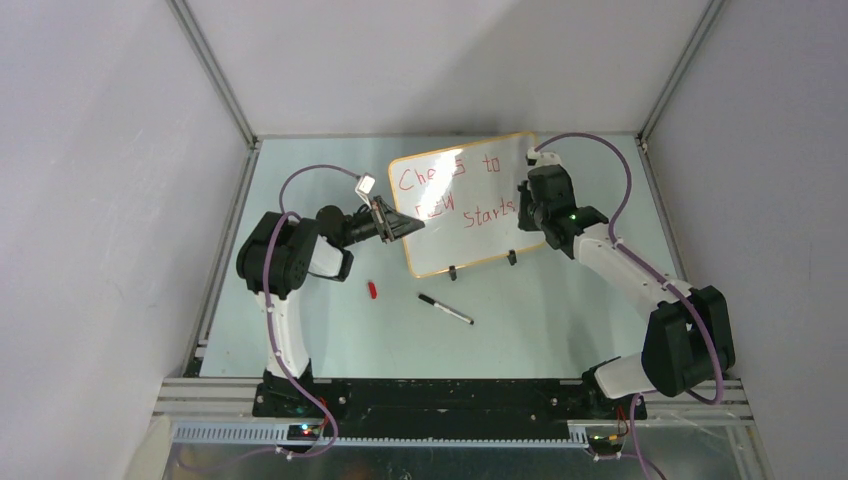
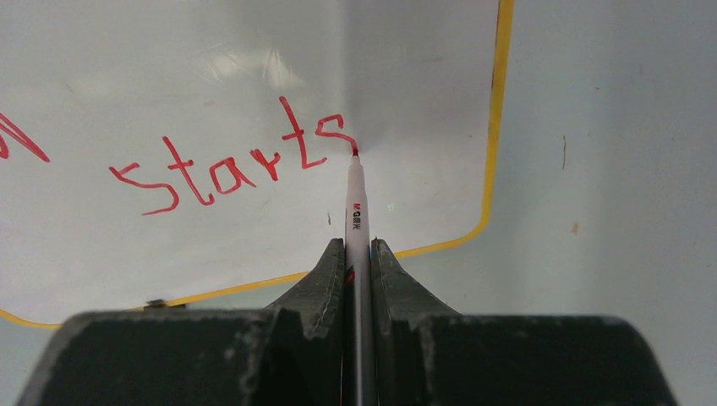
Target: Write a sentence on the whiteboard
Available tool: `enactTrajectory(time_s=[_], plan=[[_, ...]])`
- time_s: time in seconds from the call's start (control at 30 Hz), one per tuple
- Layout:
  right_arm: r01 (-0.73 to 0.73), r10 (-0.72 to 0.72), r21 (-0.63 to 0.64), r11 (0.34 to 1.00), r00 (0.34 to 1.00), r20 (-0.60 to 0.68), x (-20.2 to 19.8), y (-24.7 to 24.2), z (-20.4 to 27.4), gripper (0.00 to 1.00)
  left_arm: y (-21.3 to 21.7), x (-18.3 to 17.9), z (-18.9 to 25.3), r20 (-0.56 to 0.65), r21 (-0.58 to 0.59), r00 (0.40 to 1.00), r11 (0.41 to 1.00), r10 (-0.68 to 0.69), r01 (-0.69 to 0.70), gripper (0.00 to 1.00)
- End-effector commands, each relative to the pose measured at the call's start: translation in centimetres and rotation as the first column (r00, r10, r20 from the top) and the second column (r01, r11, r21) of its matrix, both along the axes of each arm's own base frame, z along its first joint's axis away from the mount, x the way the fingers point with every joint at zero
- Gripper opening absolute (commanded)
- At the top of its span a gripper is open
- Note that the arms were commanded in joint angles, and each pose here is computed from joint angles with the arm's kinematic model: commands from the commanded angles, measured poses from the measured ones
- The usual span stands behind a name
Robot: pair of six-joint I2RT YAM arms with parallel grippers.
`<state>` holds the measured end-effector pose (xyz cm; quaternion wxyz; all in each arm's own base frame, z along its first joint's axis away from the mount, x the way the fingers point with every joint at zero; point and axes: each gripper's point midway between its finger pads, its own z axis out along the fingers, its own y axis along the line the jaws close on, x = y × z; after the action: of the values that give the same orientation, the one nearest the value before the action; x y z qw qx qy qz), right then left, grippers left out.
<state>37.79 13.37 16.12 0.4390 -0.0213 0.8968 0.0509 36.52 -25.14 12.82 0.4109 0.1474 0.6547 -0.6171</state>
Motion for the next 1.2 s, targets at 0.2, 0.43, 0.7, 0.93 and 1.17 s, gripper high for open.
enactTrajectory(time_s=[0.2,0.43,0.7,0.93,1.17], plan=[[-0.043,0.042,0.012,0.999,0.999,0.026,-0.3,1.1,0.4,0.00,-0.2,0.1,2.3,0.094,-0.021,0.996,1.000,-0.014,0.016,0.00],[-0.074,0.074,0.013,0.997,0.997,0.030,-0.3,2.0,0.2,0.00,-0.1,0.2,2.3,0.092,-0.021,0.996,1.000,-0.011,0.013,0.00],[-0.084,0.083,0.015,0.996,0.995,0.050,-0.6,2.2,1.1,0.00,-0.1,0.2,2.3,0.091,-0.022,0.996,1.000,-0.010,0.012,0.00],[-0.072,0.067,0.040,0.997,0.991,0.117,-2.0,1.5,4.4,0.00,0.0,0.2,2.3,0.087,-0.023,0.996,1.000,-0.002,0.004,0.06],[-0.085,0.068,0.076,0.993,0.977,0.202,-3.9,0.7,5.9,0.00,0.6,0.5,2.3,0.088,-0.024,0.996,0.999,0.033,-0.031,0.20]])
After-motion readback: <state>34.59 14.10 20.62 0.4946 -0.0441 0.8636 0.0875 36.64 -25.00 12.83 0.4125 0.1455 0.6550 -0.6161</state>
